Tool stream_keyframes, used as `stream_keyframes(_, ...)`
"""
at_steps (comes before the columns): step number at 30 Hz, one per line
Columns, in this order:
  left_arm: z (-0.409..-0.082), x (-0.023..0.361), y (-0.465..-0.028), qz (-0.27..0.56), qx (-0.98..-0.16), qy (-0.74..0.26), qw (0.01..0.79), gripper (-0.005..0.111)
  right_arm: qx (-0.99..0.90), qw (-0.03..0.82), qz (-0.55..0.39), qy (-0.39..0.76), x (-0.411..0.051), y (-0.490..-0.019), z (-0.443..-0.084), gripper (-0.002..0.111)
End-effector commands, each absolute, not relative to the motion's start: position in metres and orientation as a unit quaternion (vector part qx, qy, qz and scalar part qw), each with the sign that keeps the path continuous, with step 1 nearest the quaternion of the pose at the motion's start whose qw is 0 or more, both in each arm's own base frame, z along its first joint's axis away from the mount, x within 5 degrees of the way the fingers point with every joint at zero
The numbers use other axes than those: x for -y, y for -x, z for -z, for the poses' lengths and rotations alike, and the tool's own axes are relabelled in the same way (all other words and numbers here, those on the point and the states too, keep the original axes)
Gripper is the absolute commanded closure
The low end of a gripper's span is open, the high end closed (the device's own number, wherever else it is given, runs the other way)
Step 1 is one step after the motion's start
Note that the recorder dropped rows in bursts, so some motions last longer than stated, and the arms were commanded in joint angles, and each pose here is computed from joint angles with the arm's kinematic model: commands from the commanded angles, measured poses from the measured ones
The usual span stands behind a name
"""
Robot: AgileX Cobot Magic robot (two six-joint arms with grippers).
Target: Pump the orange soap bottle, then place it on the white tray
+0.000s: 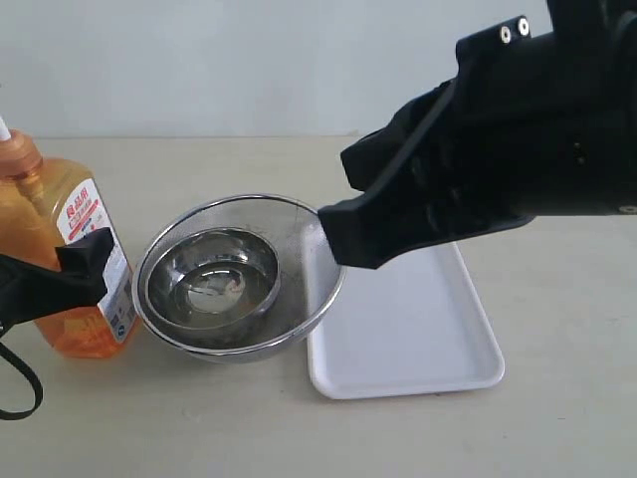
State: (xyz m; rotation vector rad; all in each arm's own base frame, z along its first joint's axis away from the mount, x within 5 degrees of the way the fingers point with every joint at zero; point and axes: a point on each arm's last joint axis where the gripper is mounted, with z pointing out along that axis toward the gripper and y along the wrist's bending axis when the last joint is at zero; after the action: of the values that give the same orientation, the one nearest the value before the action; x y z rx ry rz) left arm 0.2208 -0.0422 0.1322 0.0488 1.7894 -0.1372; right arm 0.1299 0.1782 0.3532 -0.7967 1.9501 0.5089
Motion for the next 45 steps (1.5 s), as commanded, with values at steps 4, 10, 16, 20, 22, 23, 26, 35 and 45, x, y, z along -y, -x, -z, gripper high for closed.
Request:
stream_keyframes(4, -0.135, 0.043, -0.225, 0.063, -0.773, -0.016, 0.632, 0.014, -0.793, 0.473, -0.208, 0.324, -0.177, -0.129, -0.355, 0.108)
stream_keyframes(10, -0.138, 0.044, -0.230, 0.061, -0.766, -0.017, 0.640, 0.014, -0.793, 0.473, -0.208, 0.324, -0.177, -0.129, -0.355, 0.108)
stream_keyframes(16, -0.140, 0.044, -0.234, 0.061, -0.761, -0.015, 0.646, 0.014, -0.793, 0.473, -0.208, 0.324, -0.177, -0.129, -0.355, 0.108)
stream_keyframes(20, -0.142, 0.045, -0.237, 0.051, -0.757, -0.026, 0.651, 0.014, -0.793, 0.473, -0.208, 0.324, -0.177, -0.129, -0.355, 0.108)
stream_keyframes(22, -0.142, 0.045, -0.237, 0.050, -0.756, -0.027, 0.652, 0.016, -0.793, 0.473, -0.208, 0.324, -0.177, -0.129, -0.355, 0.108)
stream_keyframes(23, -0.142, 0.045, -0.237, 0.050, -0.756, -0.027, 0.652, 0.018, -0.793, 0.473, -0.208, 0.324, -0.177, -0.129, -0.355, 0.108)
stream_keyframes(26, -0.142, 0.044, -0.237, 0.049, -0.757, -0.024, 0.652, 0.036, -0.793, 0.473, -0.208, 0.324, -0.177, -0.129, -0.355, 0.108)
stream_keyframes(35, -0.142, 0.044, -0.237, 0.039, -0.756, -0.032, 0.652, 0.101, -0.793, 0.473, -0.208, 0.324, -0.177, -0.129, -0.355, 0.108)
stream_keyframes(45, -0.142, 0.044, -0.237, 0.034, -0.759, -0.038, 0.649, 0.102, -0.793, 0.473, -0.208, 0.324, -0.177, -0.129, -0.355, 0.108)
